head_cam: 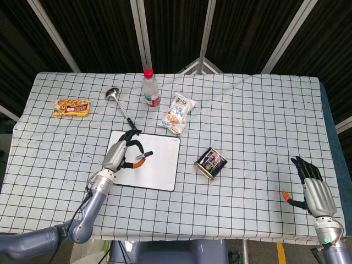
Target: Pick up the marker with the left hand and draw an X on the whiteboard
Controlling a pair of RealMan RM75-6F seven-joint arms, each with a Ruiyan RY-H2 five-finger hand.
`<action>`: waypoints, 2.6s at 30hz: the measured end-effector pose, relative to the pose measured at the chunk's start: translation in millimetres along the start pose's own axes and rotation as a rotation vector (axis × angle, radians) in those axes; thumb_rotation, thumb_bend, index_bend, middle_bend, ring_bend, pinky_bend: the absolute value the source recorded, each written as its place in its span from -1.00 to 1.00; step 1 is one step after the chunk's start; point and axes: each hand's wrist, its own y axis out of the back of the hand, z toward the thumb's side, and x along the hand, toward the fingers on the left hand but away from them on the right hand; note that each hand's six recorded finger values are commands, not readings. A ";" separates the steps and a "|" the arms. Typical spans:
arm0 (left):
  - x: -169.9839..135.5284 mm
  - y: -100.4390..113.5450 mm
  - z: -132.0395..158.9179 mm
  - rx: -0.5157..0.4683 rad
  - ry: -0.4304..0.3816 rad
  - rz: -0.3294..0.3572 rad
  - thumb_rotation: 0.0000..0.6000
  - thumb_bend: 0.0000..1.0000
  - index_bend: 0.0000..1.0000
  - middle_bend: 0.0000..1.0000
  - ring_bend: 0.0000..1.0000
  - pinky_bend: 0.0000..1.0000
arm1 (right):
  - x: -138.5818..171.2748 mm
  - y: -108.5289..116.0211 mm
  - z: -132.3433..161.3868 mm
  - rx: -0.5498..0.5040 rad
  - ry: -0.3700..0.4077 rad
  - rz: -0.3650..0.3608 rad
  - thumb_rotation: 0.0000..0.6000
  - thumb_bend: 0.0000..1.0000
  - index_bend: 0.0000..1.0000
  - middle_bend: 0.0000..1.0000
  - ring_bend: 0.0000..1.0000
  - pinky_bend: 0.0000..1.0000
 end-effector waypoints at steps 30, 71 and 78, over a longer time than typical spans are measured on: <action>17.0 -45.3 2.8 0.028 -0.023 -0.082 1.00 -0.02 0.41 -0.75 -1.00 -1.00 | -1.0 1.4 -1.2 -0.006 -0.003 0.001 1.00 -0.37 -1.00 -1.00 -1.00 -1.00; 35.0 -17.3 -1.5 0.012 -0.016 -0.004 1.00 -0.02 0.42 -0.74 -1.00 -1.00 | -0.6 1.4 -0.9 -0.013 -0.006 0.001 1.00 -0.38 -1.00 -1.00 -1.00 -1.00; 38.5 -29.6 -0.3 0.020 -0.007 -0.015 1.00 -0.02 0.42 -0.74 -1.00 -1.00 | 0.3 1.4 -1.5 -0.012 -0.009 0.006 1.00 -0.37 -1.00 -1.00 -1.00 -1.00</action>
